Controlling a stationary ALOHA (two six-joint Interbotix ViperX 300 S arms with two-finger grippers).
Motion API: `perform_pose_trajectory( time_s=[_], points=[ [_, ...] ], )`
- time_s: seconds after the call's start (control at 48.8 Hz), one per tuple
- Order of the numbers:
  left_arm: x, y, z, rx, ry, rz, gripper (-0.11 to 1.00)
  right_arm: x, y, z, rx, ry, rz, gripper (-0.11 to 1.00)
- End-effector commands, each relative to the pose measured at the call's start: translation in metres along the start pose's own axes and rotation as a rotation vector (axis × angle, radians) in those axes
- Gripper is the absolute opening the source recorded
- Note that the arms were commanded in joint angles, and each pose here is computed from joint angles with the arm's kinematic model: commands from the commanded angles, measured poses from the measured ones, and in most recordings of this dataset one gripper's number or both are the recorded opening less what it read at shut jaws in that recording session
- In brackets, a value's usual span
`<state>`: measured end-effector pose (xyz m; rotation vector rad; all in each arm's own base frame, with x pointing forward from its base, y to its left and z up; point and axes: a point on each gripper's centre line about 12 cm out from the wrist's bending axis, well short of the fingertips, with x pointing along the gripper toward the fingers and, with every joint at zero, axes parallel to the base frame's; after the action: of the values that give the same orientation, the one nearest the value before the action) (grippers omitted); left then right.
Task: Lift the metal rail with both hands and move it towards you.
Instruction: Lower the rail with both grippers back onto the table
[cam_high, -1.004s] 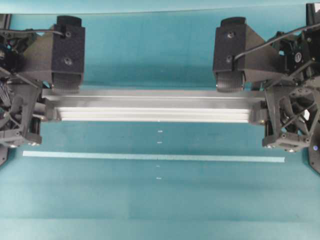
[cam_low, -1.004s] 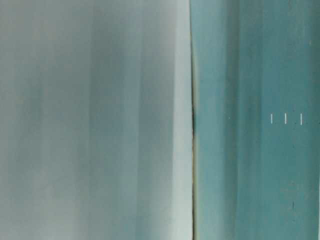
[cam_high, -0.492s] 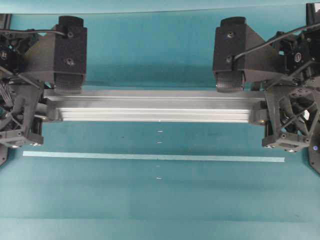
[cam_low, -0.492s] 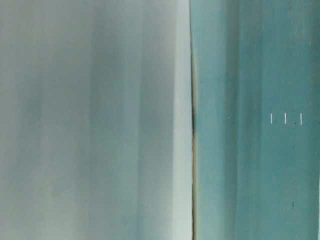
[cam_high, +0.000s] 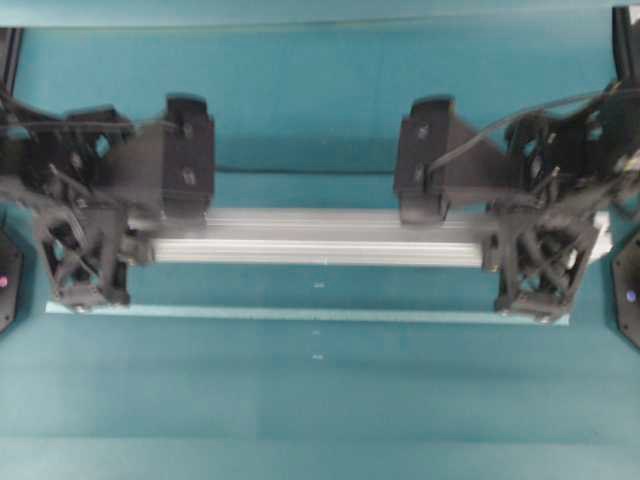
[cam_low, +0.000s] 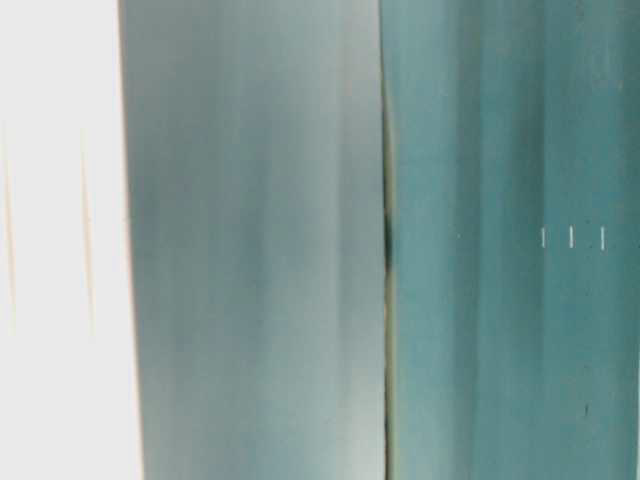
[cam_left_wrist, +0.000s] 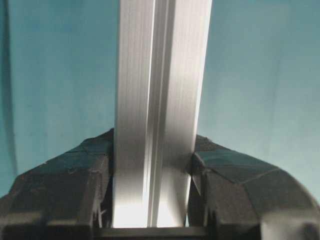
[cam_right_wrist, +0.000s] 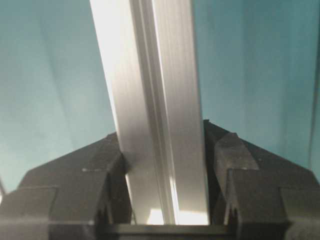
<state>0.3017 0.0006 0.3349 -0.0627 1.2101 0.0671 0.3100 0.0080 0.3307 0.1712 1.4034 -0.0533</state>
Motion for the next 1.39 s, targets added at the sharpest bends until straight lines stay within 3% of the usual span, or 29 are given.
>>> perform_pose_trajectory(
  time_s=[0.0,0.574,0.779,1.373],
  points=[
    [0.005,0.005,0.003,-0.029,-0.054,0.005,0.29,0.014,-0.002,0.005,0.052,-0.039,0.005,0.38],
    [0.107,0.004,-0.034,-0.010,-0.031,0.001,0.29,0.127,-0.009,-0.005,0.029,-0.081,-0.008,0.38],
    [0.131,0.003,-0.037,-0.003,-0.023,0.000,0.29,0.152,-0.009,-0.007,0.003,-0.079,-0.009,0.38],
    [0.194,0.005,-0.058,-0.011,0.009,0.000,0.29,0.207,-0.014,-0.020,0.000,-0.090,-0.015,0.38]
  ],
)
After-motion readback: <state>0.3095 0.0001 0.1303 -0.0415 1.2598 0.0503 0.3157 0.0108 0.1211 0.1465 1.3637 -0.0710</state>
